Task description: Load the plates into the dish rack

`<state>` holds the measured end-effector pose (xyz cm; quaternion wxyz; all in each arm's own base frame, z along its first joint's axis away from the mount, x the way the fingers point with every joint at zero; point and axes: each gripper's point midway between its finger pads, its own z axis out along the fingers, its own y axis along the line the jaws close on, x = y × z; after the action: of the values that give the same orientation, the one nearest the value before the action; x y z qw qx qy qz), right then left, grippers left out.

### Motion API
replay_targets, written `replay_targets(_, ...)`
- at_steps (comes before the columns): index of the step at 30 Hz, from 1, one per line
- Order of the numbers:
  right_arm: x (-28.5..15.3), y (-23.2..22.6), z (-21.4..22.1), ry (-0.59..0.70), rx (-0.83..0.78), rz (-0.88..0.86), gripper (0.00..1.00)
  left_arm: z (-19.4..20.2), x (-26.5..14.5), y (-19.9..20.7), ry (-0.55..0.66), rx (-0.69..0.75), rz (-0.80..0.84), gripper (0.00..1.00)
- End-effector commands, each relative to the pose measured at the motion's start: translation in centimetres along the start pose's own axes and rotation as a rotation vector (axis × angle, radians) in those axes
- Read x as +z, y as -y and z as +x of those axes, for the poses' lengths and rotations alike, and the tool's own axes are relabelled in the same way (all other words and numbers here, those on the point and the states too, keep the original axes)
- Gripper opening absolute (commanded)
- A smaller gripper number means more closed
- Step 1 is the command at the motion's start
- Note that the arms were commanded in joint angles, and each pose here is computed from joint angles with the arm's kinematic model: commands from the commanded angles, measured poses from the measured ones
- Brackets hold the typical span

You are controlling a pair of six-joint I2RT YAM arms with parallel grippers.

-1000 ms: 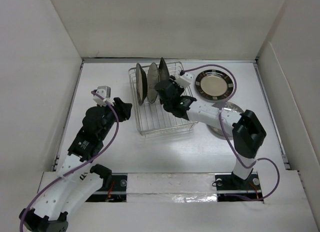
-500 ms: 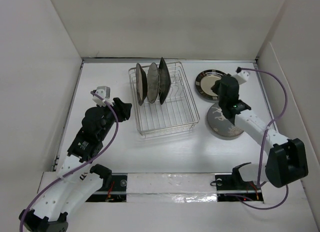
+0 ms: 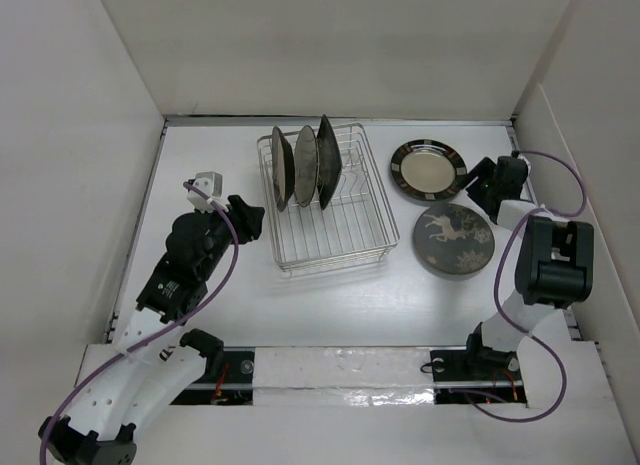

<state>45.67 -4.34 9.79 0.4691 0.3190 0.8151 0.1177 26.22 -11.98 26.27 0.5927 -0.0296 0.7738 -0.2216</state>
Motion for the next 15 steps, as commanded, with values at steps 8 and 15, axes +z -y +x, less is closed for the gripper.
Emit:
replay_targets(8,3.9,0.5,-0.5,-0.076,0.149,-0.203,0.63,-2.0,0.0,1.1,0.055,0.003,0.046,0.45)
replay_targets(15,6.5,-0.5,0.8,-0.156,0.16,-0.264,0.62,-2.0,0.0,0.8,0.054,0.001,0.038,0.45)
